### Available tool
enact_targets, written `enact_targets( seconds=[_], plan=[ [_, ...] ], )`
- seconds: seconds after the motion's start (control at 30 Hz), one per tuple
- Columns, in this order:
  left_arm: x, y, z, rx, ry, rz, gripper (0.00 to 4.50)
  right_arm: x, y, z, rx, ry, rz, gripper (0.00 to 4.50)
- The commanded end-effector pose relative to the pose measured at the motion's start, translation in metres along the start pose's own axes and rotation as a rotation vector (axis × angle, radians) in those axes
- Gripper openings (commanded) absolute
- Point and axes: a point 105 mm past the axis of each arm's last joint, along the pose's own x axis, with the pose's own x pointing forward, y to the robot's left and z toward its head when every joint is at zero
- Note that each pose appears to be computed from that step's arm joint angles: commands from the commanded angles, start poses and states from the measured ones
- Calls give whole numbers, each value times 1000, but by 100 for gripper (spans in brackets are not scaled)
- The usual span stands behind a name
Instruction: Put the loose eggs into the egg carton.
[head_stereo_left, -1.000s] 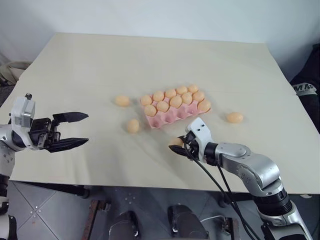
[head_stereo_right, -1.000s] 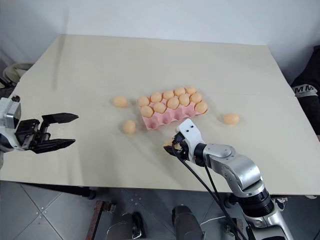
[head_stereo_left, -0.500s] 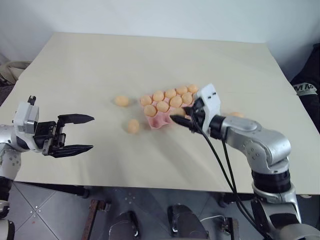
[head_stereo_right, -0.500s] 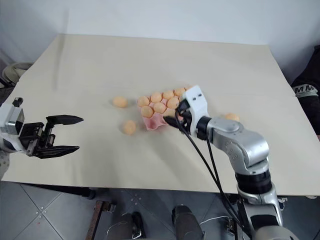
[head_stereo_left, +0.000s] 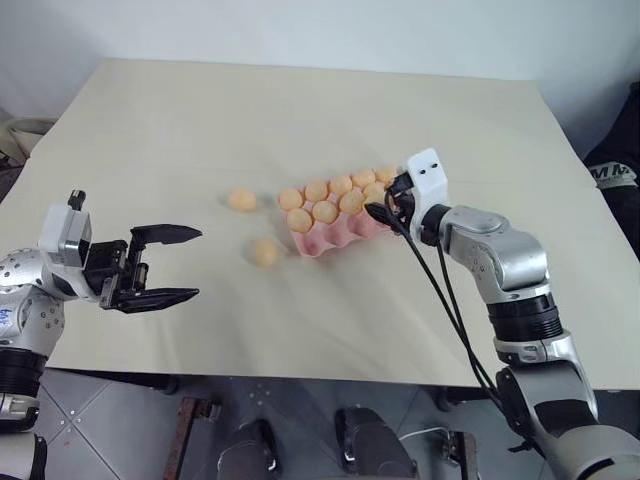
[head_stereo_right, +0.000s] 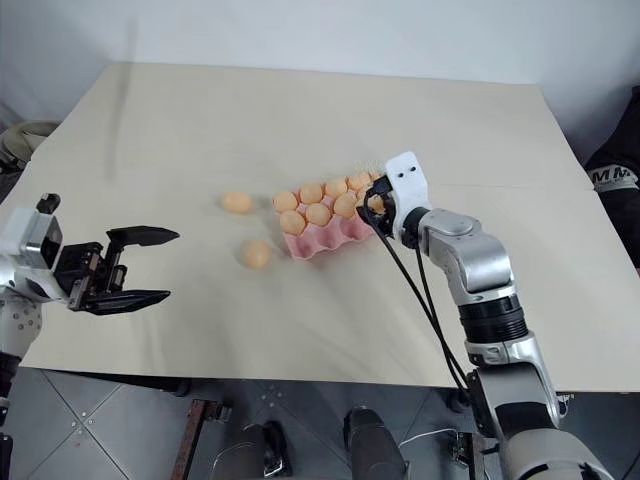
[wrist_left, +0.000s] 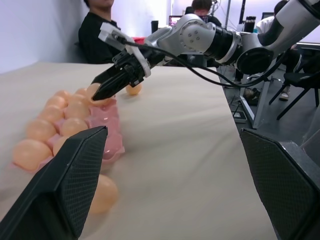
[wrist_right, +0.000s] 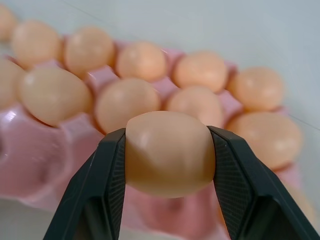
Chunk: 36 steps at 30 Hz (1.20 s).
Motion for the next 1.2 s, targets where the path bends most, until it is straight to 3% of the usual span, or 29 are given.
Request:
enact_targets(
  seconds=[0.03, 0.23, 0.27, 0.43, 0.47, 0.67, 0.83, 1.2],
  plan=[
    [6, -13, 8, 45, -20, -148, 450, -4, -3, 6, -25, -18, -7, 211],
    [8, -12, 7, 57, -1, -161, 450, -8, 2, 6, -22, -20, 11, 211],
    [9, -11, 7, 59, -4, -162, 450, -7, 1, 3, -24, -13, 5, 277],
    [11, -8, 7, 67, -6, -164, 450, -7, -2, 4, -42, -19, -15, 437],
    [11, -7, 7, 69, -5, -163, 450, -8, -3, 6, -43, -23, -18, 444],
    [12, -7, 6, 72, -7, -162, 450, -27, 0, 22, -56, -63, 33, 444],
    [13, -4, 3, 66, -11, -158, 450, -73, -11, 35, -51, -142, 76, 444],
    [18, 13, -2, 73, -21, -125, 450, -185, -73, 0, -121, -52, -5, 444]
  ],
)
